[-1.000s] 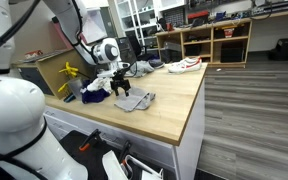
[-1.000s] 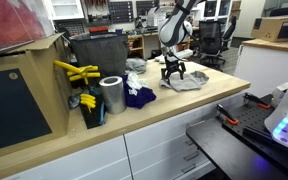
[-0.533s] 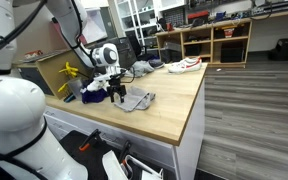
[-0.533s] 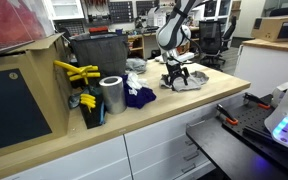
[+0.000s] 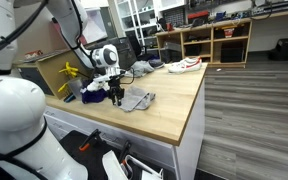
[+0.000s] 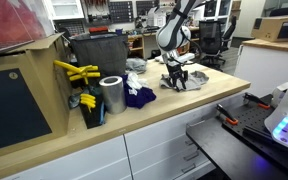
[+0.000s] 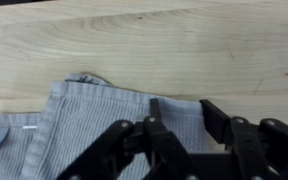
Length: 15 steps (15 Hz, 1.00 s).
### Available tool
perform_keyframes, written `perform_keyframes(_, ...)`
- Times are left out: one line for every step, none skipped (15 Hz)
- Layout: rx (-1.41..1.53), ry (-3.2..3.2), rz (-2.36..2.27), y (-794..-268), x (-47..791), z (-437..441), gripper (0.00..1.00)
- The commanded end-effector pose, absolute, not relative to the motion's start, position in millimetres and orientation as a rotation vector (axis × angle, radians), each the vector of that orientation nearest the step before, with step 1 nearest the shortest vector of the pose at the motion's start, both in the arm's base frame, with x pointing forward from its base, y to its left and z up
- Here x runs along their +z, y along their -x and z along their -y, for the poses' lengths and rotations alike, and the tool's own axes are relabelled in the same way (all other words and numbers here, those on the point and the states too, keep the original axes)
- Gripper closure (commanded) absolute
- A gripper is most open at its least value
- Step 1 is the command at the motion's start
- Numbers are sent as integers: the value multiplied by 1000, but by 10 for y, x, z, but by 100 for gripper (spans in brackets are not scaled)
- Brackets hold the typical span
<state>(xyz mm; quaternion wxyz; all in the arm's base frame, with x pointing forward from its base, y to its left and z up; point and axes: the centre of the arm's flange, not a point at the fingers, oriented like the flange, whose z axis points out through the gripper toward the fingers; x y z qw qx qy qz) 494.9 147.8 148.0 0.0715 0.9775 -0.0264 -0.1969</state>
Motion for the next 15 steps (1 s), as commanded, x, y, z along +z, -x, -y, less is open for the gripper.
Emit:
perform_keyframes(-622,-2928,134,-4866,1549,-1388,86)
perform_keyframes(-623,-2932,143,-4880,1578,-1363,93)
perform_keyframes(-622,-2938,155,-4900,1611,-1339,100)
perform_keyframes(-619,-2949,174,-4955,1670,-1306,100)
perform_keyframes(-616,-2958,194,-4979,1702,-1260,100)
perform_keyframes(-611,-2973,224,-5009,1754,-1207,100)
perform_keyframes(-603,-2986,256,-5066,1808,-1169,99)
perform_keyframes(-599,-2997,284,-5096,1860,-1111,99)
perform_keyframes(-589,-3007,310,-5135,1921,-1064,99)
perform_keyframes(-580,-3016,327,-5176,1977,-1017,99)
perform_keyframes(-572,-3022,344,-5219,2023,-995,99)
perform_keyframes(-561,-3025,355,-5268,2059,-964,99)
perform_keyframes(-549,-3029,368,-5307,2097,-943,99)
perform_keyframes(-534,-3032,380,-5356,2126,-931,99)
perform_keyframes(-518,-3035,392,-5398,2147,-923,99)
